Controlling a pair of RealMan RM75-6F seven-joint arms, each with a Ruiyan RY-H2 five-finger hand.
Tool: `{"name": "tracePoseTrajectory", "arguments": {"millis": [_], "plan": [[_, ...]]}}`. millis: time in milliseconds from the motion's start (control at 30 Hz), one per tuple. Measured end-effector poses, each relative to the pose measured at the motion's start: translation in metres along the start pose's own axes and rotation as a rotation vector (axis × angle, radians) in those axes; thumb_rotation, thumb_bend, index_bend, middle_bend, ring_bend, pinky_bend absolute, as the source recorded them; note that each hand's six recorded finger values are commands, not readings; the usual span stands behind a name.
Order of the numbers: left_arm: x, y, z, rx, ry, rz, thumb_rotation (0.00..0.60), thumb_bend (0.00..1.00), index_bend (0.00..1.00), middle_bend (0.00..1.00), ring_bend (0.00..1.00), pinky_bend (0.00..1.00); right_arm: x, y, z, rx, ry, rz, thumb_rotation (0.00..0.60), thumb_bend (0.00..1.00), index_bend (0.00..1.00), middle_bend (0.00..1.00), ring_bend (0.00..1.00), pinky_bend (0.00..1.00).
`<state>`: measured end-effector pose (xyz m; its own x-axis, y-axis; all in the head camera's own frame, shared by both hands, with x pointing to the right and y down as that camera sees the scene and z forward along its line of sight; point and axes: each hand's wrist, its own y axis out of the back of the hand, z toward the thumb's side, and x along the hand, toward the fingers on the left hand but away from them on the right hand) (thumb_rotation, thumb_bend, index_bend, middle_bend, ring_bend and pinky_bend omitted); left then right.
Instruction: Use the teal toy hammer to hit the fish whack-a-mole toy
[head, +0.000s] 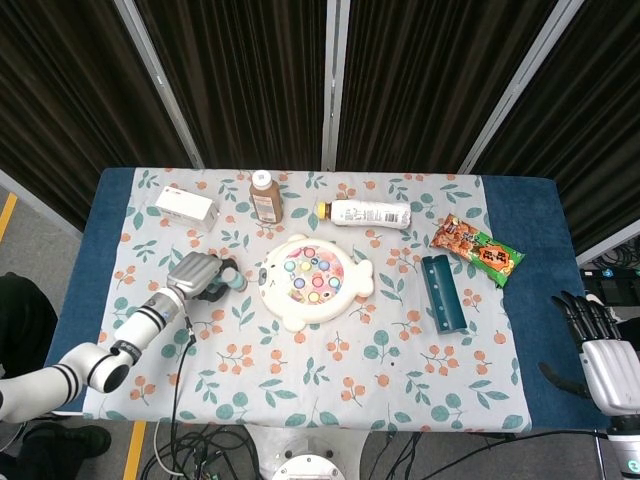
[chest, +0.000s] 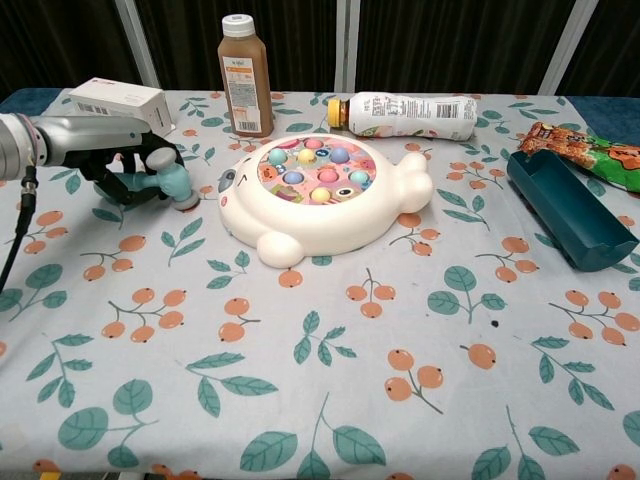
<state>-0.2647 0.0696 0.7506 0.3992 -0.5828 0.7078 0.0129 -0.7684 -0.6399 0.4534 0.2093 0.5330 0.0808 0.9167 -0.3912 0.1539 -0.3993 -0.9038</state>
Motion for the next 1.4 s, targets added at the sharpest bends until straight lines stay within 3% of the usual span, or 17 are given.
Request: {"name": "tracePoseTrajectory", "arguments": {"millis": [200,333,500,633,900,1033,1200,1400], "plan": [[-0.002,0.001,0.000,-0.003,0.005,-0.005,0.586,0.38,0.25,0.32,0.27,0.42,0.001,0.000,0.000,-0.001,0.000,-0.002,0.600,0.12,0.00,0.06,0.00,0.00],[-0.003,0.001,0.000,-0.007,0.004,-0.003,0.586,0.33,0.17,0.23,0.18,0.39,0.001,0.000,0.000,-0.001,0.002,-0.003,0.600,0.12,0.00,0.06,0.00,0.00],[-0.006,0.006,0.000,-0.015,0.001,0.016,0.584,0.33,0.13,0.12,0.06,0.24,0.000,0.001,0.001,-0.001,0.005,-0.003,0.600,0.12,0.00,0.07,0.00,0.00],[-0.010,0.013,0.001,-0.025,-0.007,0.053,0.579,0.32,0.11,0.09,0.01,0.13,0.000,0.002,0.001,0.001,0.007,-0.005,0.600,0.12,0.00,0.07,0.00,0.00],[-0.039,0.046,-0.011,-0.055,-0.006,0.185,0.570,0.30,0.11,0.09,0.01,0.11,-0.001,0.004,0.000,0.009,0.013,-0.007,0.600,0.12,0.00,0.07,0.00,0.00],[-0.065,0.065,-0.031,-0.076,0.037,0.278,0.599,0.28,0.11,0.09,0.01,0.11,-0.004,0.007,-0.002,0.010,0.017,-0.006,0.600,0.12,0.00,0.07,0.00,0.00],[-0.115,0.080,-0.070,-0.063,0.164,0.424,0.600,0.27,0.12,0.09,0.01,0.11,-0.010,0.010,-0.003,-0.014,0.032,0.001,0.600,0.12,0.00,0.07,0.00,0.00],[-0.190,0.073,-0.102,-0.039,0.329,0.552,0.600,0.27,0.12,0.10,0.01,0.10,-0.019,0.011,0.000,-0.027,0.073,0.009,0.600,0.12,0.00,0.07,0.00,0.00]]}}
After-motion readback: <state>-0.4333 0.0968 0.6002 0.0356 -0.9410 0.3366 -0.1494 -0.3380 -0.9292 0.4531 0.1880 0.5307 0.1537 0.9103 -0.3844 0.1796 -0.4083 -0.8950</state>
